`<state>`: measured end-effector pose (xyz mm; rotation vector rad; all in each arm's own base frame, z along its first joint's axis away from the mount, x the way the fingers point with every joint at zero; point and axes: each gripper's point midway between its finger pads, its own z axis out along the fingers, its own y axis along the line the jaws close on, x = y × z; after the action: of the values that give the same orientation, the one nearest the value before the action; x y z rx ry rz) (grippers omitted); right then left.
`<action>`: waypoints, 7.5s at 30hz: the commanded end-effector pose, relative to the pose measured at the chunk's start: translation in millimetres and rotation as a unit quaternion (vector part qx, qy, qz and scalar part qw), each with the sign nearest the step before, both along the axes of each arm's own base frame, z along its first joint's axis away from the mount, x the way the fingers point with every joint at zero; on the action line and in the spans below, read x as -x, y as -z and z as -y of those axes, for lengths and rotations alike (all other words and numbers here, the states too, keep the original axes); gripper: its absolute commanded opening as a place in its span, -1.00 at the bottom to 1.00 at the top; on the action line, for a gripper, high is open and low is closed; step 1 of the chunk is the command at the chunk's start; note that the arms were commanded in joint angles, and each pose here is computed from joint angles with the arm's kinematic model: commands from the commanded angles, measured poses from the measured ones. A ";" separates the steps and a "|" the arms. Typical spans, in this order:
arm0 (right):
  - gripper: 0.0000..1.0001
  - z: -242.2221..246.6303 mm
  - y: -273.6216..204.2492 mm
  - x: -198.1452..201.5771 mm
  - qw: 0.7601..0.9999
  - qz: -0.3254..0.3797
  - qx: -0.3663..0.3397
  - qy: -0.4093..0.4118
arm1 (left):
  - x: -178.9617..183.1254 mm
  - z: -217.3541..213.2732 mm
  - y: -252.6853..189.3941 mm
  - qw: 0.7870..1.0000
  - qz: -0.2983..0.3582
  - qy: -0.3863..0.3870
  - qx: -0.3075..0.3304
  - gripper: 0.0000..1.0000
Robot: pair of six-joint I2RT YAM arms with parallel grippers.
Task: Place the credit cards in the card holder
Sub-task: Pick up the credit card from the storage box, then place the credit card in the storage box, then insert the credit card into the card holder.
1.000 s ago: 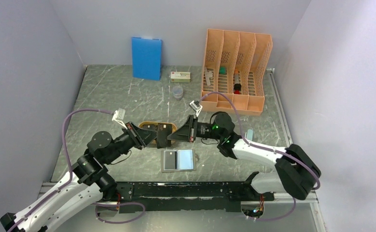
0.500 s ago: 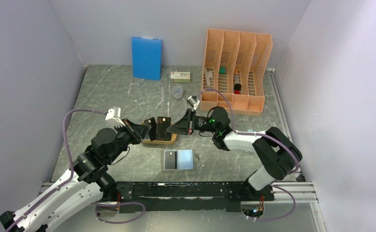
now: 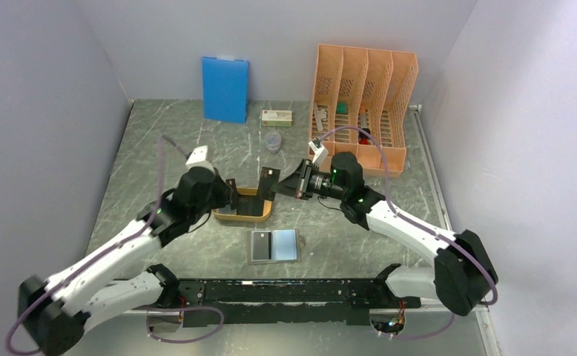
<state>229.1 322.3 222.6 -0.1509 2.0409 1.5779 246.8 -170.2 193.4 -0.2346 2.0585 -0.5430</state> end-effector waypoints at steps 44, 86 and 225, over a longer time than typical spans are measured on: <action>-1.00 73.4 61.9 43.4 0.986 -0.029 0.149 0.067 | -46.6 -32.5 122.8 0.966 -0.248 0.065 -0.037 -0.87; -1.00 104.1 113.4 73.3 0.967 -0.033 0.249 0.040 | 119.6 96.7 54.1 0.974 -0.072 0.214 -0.014 0.76; -1.00 58.5 188.8 165.3 0.942 -0.246 0.195 -0.122 | 115.3 112.8 172.7 0.962 -0.144 0.180 -0.144 -0.90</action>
<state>63.8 258.1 32.4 -0.1733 2.8312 1.3875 134.6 -283.2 20.8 0.2534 2.4430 -0.4067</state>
